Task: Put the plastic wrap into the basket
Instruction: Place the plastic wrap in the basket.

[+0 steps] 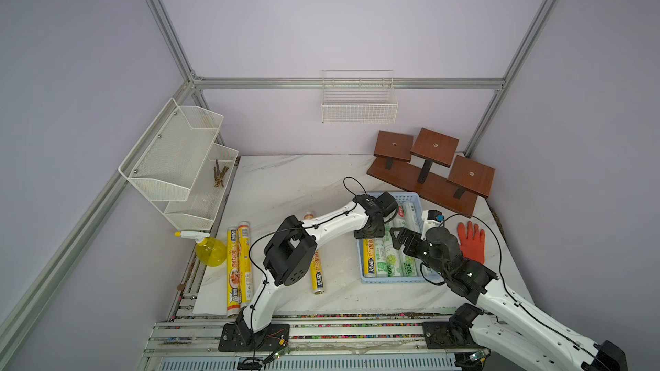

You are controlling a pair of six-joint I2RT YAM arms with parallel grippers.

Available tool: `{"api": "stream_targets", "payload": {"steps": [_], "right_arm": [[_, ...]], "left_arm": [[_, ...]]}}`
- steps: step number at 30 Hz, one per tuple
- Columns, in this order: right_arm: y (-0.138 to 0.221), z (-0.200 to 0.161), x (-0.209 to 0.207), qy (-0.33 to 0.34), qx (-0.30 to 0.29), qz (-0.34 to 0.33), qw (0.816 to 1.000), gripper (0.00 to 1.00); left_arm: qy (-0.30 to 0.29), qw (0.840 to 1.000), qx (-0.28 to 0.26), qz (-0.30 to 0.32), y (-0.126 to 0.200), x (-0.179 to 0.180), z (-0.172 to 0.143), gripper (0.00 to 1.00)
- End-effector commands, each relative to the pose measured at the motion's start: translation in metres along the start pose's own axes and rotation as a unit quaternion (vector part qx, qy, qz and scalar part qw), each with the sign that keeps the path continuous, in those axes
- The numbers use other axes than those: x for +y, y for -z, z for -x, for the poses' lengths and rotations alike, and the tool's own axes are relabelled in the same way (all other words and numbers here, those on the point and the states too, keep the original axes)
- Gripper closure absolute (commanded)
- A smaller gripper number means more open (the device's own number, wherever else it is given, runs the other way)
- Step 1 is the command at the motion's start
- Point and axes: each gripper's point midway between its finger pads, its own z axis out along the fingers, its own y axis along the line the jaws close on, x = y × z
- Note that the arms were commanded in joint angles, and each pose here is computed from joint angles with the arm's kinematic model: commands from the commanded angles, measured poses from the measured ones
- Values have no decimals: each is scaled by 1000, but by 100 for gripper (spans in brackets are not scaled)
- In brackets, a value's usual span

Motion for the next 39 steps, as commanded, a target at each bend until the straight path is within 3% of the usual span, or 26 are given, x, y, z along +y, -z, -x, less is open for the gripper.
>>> {"api": "stream_targets", "payload": {"steps": [1, 19, 26, 33, 39], "right_arm": [[-1, 0, -3, -6, -4, 0, 1000, 1], [6, 8, -1, -14, -18, 2, 1000, 1], [14, 11, 11, -8, -22, 36, 999, 1], [36, 15, 61, 22, -17, 172, 985, 1], [29, -4, 103, 49, 65, 255, 964, 1]], "left_arm": [[20, 999, -27, 9, 12, 6, 7, 48], [66, 994, -80, -20, 51, 8, 13, 45], [69, 989, -117, -62, 93, 9, 21, 46], [85, 973, -211, -47, 134, 67, 32, 46], [104, 963, -245, -40, 147, 131, 22, 40]]}}
